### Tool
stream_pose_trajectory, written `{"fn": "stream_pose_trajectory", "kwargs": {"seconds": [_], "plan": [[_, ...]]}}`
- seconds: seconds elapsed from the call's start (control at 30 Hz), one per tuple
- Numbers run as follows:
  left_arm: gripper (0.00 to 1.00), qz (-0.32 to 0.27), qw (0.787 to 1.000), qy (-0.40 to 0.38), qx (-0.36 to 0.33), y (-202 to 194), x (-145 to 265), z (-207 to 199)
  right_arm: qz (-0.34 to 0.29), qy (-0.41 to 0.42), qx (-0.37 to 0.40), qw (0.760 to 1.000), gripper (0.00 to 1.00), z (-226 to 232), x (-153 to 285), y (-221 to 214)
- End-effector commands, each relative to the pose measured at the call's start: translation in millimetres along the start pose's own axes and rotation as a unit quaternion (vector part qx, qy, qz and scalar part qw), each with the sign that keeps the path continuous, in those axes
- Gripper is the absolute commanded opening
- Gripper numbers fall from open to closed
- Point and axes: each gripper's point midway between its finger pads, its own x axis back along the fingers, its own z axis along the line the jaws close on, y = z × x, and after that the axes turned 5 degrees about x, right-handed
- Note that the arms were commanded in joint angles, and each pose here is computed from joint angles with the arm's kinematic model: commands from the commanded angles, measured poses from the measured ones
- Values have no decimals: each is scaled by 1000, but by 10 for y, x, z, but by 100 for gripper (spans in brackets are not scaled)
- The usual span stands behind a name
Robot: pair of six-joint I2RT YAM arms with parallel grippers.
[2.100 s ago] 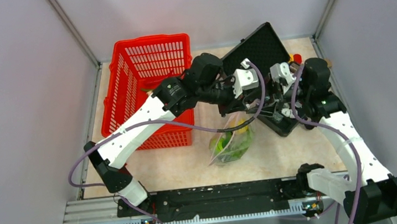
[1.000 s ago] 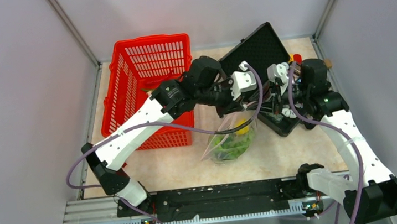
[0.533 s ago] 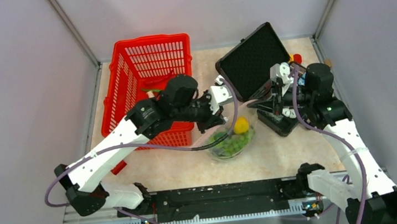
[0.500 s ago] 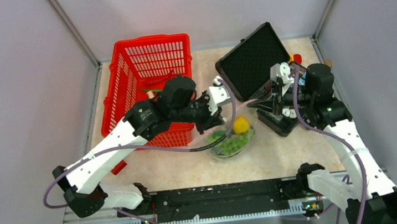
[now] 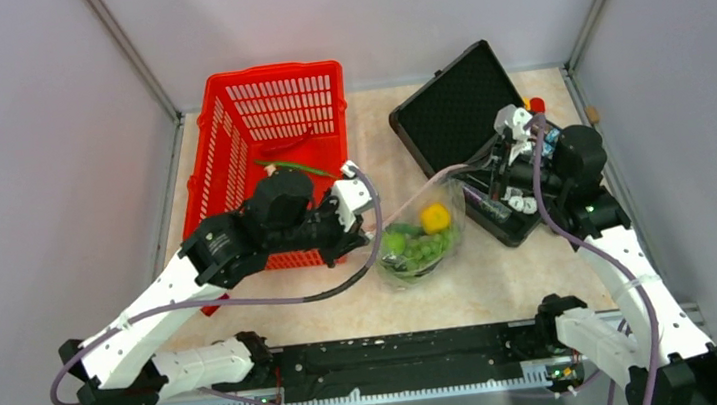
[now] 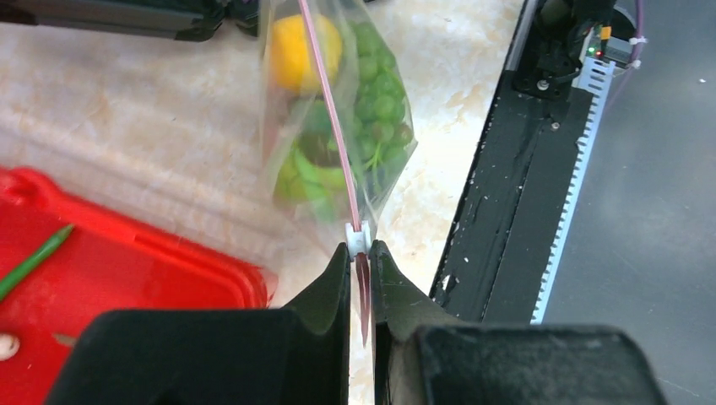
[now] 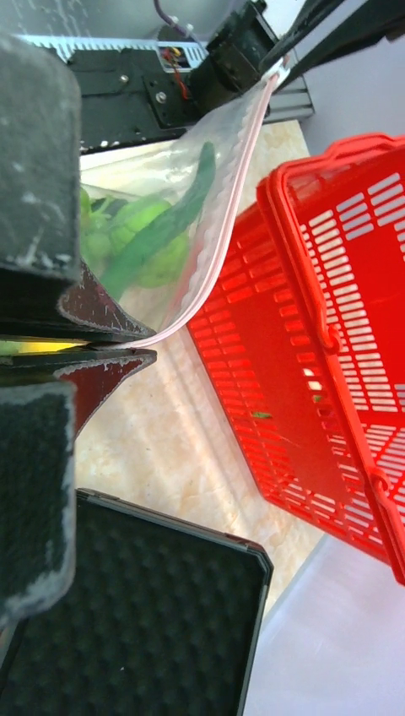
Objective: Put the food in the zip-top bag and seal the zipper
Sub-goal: Zip the zipper food storage bag at the center of the board.
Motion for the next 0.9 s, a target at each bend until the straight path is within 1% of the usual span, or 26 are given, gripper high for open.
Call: {"fn": "stream_pose_trajectory", "kwargs": {"seconds": [0.0,0.1,0.13,0.17,0.23,0.27,0.37,0.43,0.47,0.5,0.6,0.73,0.87], "plan": [[0,15,999,44,24,-207,249,62,-45,-64,41,996,0,-224,30,323],[1,7,998,60,24,-243,326,95,-47,-61,43,996,0,-217,27,329],[3,4,998,65,24,-247,338,110,-47,-59,44,996,0,-211,27,329],[8,1,997,70,24,-250,344,126,-49,-55,46,996,0,-196,27,337],[23,-6,997,76,23,-230,341,147,-58,-26,38,997,0,-75,24,374],[28,-13,997,77,21,-198,341,153,-65,-14,40,997,0,-13,34,408],[63,-41,993,105,19,-70,371,250,-80,35,53,995,0,259,114,511],[79,-76,987,138,12,58,440,358,-88,58,60,993,0,444,200,606],[94,-100,983,154,8,147,486,408,-93,69,62,991,0,539,249,655],[98,-124,979,164,3,228,527,441,-100,79,65,990,0,643,305,717],[99,-174,966,190,-11,411,631,524,-125,107,75,984,0,958,483,901],[99,-194,955,223,-17,532,716,637,-153,129,67,978,0,1347,736,1125],[99,-235,939,251,-22,665,901,709,-164,138,62,975,0,1616,928,1302]]}}
